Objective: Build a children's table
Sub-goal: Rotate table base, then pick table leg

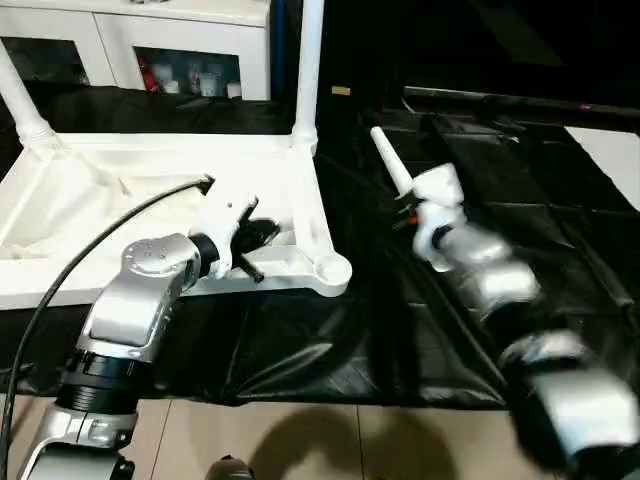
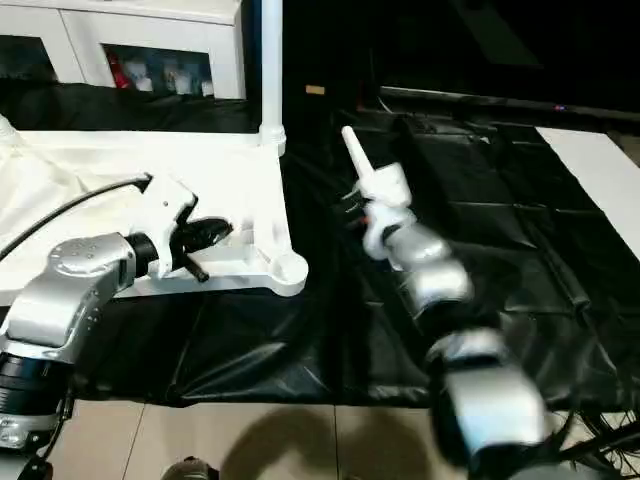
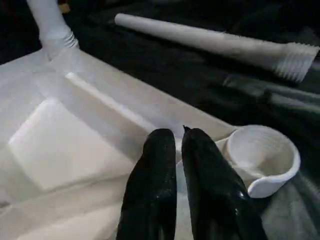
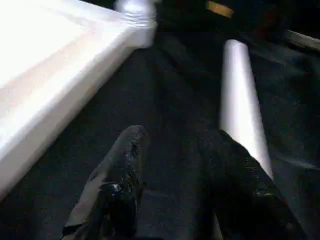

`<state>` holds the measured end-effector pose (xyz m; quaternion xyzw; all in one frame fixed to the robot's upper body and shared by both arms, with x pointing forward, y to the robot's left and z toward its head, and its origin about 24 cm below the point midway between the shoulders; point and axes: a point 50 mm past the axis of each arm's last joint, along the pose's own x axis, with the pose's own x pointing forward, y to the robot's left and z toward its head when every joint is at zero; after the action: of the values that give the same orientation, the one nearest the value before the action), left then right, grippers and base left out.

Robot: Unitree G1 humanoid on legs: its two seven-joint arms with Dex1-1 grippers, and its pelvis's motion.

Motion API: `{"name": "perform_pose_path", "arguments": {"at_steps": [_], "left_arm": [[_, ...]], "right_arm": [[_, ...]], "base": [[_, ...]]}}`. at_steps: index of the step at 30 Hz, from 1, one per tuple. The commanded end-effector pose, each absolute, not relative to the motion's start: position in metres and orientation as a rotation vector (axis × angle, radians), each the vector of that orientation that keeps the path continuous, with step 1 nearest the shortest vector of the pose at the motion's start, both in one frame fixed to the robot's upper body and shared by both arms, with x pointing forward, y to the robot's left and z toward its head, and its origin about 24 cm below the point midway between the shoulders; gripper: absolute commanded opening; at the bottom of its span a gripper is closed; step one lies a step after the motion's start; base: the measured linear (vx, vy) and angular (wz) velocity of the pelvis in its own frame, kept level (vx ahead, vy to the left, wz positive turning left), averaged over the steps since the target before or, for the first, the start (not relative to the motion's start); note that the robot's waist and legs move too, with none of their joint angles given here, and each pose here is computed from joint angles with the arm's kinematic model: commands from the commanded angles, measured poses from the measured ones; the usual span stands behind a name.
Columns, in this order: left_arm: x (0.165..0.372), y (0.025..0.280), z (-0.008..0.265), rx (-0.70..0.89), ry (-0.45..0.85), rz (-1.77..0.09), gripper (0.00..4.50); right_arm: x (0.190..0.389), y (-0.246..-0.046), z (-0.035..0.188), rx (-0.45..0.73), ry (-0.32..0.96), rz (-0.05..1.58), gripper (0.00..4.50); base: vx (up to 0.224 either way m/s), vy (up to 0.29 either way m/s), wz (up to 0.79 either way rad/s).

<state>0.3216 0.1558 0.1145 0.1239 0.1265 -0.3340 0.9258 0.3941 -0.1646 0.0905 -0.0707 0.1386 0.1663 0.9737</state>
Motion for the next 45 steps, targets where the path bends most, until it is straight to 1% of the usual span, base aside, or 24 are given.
{"name": "perform_pose_path", "arguments": {"at_steps": [1, 2, 3, 4, 5, 7, 8, 11, 12, 13, 14, 15, 16, 19, 20, 22, 24, 25, 26, 29, 36, 41, 43, 45], "left_arm": [[0.323, 0.150, 0.121, 0.268, 0.235, -0.695, 0.83], [0.322, 0.147, 0.124, 0.270, 0.223, -0.700, 0.83], [0.322, 0.147, 0.124, 0.270, 0.223, -0.700, 0.88], [0.320, 0.144, 0.126, 0.275, 0.216, -0.711, 0.88], [0.318, 0.143, 0.127, 0.276, 0.214, -0.719, 1.16], [0.316, 0.142, 0.128, 0.274, 0.217, -0.724, 1.22], [0.311, 0.141, 0.128, 0.281, 0.226, -0.732, 1.28], [0.302, 0.142, 0.131, 0.282, 0.233, -0.738, 1.66], [0.302, 0.142, 0.131, 0.282, 0.232, -0.738, 1.70], [0.298, 0.143, 0.135, 0.286, 0.226, -0.746, 1.76], [0.294, 0.143, 0.138, 0.293, 0.218, -0.758, 1.76], [0.290, 0.144, 0.141, 0.303, 0.224, -0.779, 2.02], [0.290, 0.144, 0.141, 0.303, 0.224, -0.779, 2.10], [0.283, 0.146, 0.146, 0.323, 0.235, -0.804, 2.11], [0.280, 0.147, 0.147, 0.332, 0.252, -0.811, 2.13], [0.273, 0.149, 0.148, 0.356, 0.278, -0.831, 2.46], [0.269, 0.150, 0.149, 0.382, 0.281, -0.836, 2.48], [0.265, 0.151, 0.152, 0.391, 0.286, -0.837, 2.51], [0.264, 0.151, 0.153, 0.391, 0.286, -0.838, 2.63], [0.260, 0.152, 0.157, 0.390, 0.295, -0.845, 2.63], [0.250, 0.158, 0.162, 0.403, 0.332, -0.862, 2.63], [0.244, 0.163, 0.167, 0.408, 0.362, -0.865, 2.63], [0.240, 0.167, 0.170, 0.416, 0.381, -0.883, 2.63], [0.239, 0.167, 0.171, 0.415, 0.385, -0.886, 2.63]], "right_arm": [[0.397, -0.172, 0.096, -0.140, 0.290, 0.292, 2.38], [0.400, -0.179, 0.100, -0.161, 0.323, 0.250, 2.38], [0.400, -0.179, 0.100, -0.161, 0.323, 0.250, 2.52], [0.403, -0.187, 0.104, -0.196, 0.376, 0.198, 2.52], [0.404, -0.189, 0.105, -0.199, 0.386, 0.194, 2.71], [0.404, -0.192, 0.107, -0.201, 0.399, 0.178, 2.81], [0.406, -0.193, 0.110, -0.193, 0.419, 0.166, 2.90], [0.407, -0.193, 0.112, -0.185, 0.438, 0.157, 3.20], [0.407, -0.193, 0.112, -0.185, 0.438, 0.157, 3.25], [0.408, -0.192, 0.113, -0.174, 0.443, 0.159, 3.40], [0.408, -0.191, 0.114, -0.165, 0.443, 0.164, 3.40], [0.409, -0.190, 0.114, -0.146, 0.449, 0.161, 3.62], [0.409, -0.190, 0.114, -0.146, 0.449, 0.161, 3.65], [0.408, -0.189, 0.113, -0.135, 0.460, 0.157, 3.72], [0.408, -0.190, 0.112, -0.132, 0.467, 0.151, 3.90], [0.407, -0.189, 0.109, -0.128, 0.487, 0.148, 4.08], [0.406, -0.190, 0.107, -0.143, 0.497, 0.133, 4.08], [0.406, -0.190, 0.105, -0.130, 0.504, 0.131, 4.08], [0.405, -0.190, 0.104, -0.127, 0.506, 0.129, 4.08], [0.404, -0.191, 0.100, -0.104, 0.524, 0.117, 4.08], [0.400, -0.191, 0.092, -0.121, 0.570, 0.137, 4.08], [0.395, -0.194, 0.084, -0.130, 0.646, 0.140, 4.08], [0.393, -0.195, 0.083, -0.104, 0.685, 0.147, 4.08], [0.392, -0.195, 0.083, -0.092, 0.698, 0.150, 4.08]], "base": [[0.000, 0.000, 0.00], [0.000, 0.000, 0.00], [0.000, 0.000, 0.00], [0.000, 0.000, 0.00], [0.000, 0.000, 0.00], [0.000, 0.000, 0.00], [0.000, 0.000, 0.00], [0.000, 0.000, 0.00], [0.000, 0.000, 0.00], [0.000, 0.000, 0.00], [0.000, 0.000, 0.00], [0.000, 0.000, 0.00], [0.000, 0.000, 0.00], [0.000, 0.000, 0.00], [0.000, 0.000, 0.00], [0.000, 0.000, 0.00], [0.000, 0.000, 0.00], [0.000, 0.000, 0.00], [0.000, 0.000, 0.00], [0.000, 0.000, 0.00], [0.000, 0.000, 0.00], [0.000, 0.000, 0.00], [0.000, 0.000, 0.00], [0.000, 0.000, 0.00]]}}
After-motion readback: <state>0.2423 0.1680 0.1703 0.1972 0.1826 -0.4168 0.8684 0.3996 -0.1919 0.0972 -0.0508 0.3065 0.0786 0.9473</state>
